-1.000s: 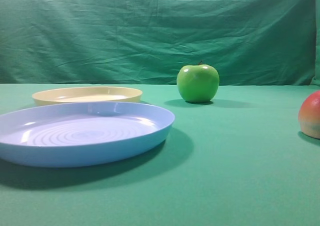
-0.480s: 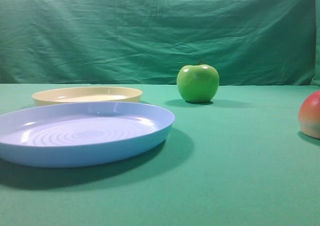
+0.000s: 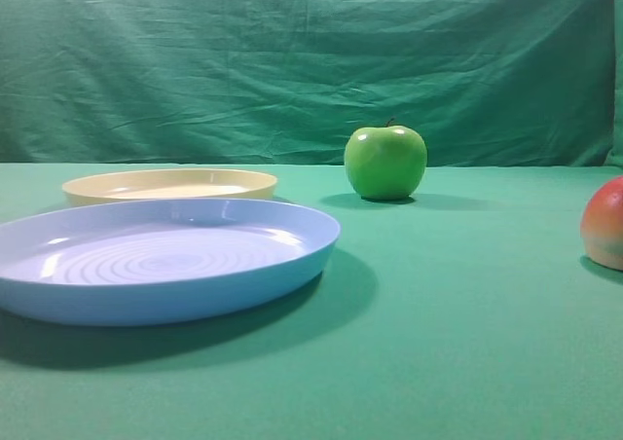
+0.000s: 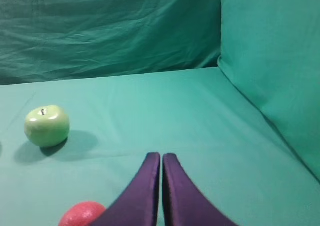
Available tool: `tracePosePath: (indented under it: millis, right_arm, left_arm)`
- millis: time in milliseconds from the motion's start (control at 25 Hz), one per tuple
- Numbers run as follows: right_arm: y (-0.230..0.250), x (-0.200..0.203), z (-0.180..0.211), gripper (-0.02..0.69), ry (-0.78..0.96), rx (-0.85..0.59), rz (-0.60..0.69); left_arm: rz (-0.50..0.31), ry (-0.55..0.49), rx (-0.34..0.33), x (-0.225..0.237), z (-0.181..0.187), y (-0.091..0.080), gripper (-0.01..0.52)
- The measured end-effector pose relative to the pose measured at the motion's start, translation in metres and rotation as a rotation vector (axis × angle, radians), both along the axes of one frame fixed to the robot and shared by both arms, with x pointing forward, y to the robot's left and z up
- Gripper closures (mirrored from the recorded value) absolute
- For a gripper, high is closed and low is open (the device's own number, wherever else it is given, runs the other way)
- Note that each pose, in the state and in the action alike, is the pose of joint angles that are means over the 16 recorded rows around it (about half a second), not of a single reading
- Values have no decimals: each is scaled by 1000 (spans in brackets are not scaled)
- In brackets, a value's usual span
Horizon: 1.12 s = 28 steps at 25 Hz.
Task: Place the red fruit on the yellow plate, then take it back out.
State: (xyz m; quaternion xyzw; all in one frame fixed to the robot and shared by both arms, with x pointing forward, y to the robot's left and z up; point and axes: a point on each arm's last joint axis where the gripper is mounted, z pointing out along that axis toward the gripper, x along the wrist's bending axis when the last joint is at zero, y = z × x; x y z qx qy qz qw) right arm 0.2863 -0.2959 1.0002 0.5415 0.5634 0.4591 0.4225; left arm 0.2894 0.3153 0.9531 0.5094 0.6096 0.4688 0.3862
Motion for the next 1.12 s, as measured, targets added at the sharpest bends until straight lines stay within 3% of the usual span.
tracePosePath:
  millis: [400, 1120]
  right_arm:
    - [0, 5, -50, 665, 50, -15, -11]
    - [0, 5, -54, 665, 73, -71, 4]
  left_arm:
    - [0, 0, 0, 0, 0, 0, 514]
    - [0, 0, 0, 0, 0, 0, 514]
